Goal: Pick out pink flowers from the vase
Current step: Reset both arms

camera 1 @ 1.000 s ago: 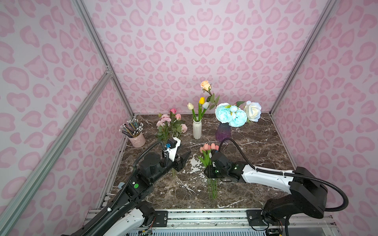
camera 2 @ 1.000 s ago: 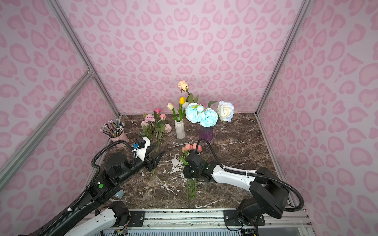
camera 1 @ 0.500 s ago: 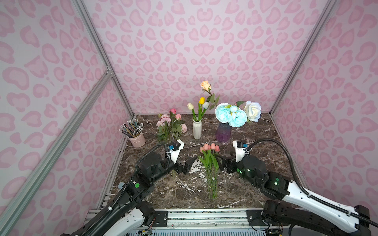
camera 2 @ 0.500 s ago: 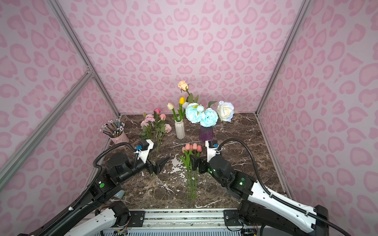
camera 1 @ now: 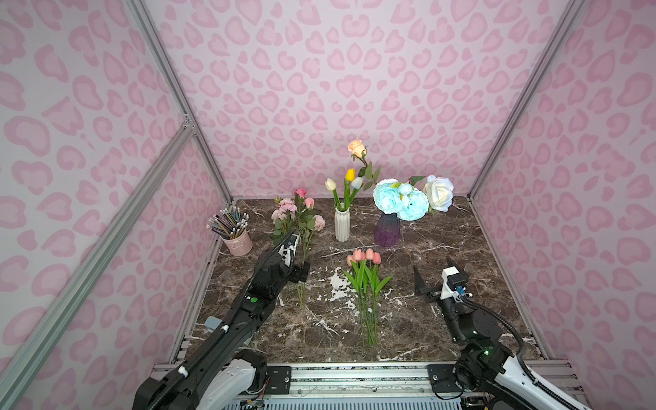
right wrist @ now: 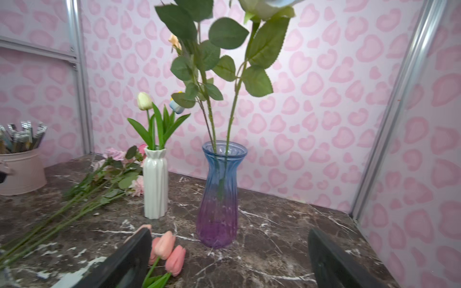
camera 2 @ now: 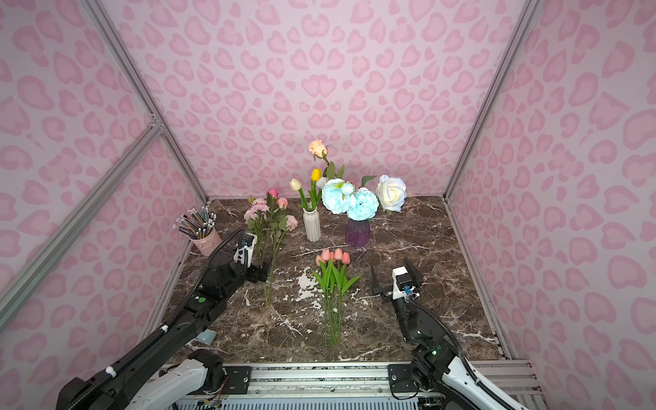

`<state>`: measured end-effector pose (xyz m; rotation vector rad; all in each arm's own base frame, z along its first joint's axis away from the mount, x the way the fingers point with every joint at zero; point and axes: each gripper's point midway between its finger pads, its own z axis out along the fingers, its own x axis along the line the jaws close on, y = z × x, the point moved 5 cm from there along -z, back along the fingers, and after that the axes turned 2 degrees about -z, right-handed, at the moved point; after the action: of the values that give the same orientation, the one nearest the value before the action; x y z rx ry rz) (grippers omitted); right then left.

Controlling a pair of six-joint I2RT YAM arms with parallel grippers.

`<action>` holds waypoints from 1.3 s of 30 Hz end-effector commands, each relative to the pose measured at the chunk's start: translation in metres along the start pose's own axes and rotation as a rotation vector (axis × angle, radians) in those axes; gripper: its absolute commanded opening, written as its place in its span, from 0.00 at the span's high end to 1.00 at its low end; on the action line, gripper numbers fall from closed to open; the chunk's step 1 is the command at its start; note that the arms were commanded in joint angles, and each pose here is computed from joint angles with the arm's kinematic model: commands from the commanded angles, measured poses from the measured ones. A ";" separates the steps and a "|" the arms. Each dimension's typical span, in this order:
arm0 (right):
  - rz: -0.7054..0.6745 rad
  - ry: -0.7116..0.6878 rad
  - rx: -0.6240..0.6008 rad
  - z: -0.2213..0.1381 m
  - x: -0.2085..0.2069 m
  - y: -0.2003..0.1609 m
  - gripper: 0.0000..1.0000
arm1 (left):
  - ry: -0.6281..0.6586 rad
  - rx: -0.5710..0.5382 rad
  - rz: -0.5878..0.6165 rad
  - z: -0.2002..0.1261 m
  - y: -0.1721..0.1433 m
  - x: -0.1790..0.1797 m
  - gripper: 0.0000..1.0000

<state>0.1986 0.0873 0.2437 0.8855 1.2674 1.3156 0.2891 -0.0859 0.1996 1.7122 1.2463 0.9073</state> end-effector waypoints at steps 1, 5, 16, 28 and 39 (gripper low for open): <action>-0.007 -0.116 0.031 0.013 -0.020 -0.005 0.02 | 0.140 -0.094 -0.081 0.012 0.012 0.035 0.02; 0.022 -0.252 0.114 0.024 -0.053 -0.038 0.02 | 0.264 0.026 -0.146 0.029 -0.032 0.076 0.02; 0.096 -0.302 0.236 0.034 -0.101 -0.112 0.00 | 0.179 -0.111 -0.189 0.062 -0.070 0.084 0.01; 0.176 -0.300 0.274 0.080 -0.116 -0.141 0.00 | 0.088 -0.001 -0.163 0.087 -0.073 0.077 0.02; 0.118 -0.298 0.310 0.087 -0.105 -0.144 0.00 | 0.122 0.005 -0.172 0.086 -0.073 0.080 0.02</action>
<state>0.3279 -0.0136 0.1318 1.3534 1.2217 1.0560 0.3555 -0.0142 0.0991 1.5677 1.4580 0.8908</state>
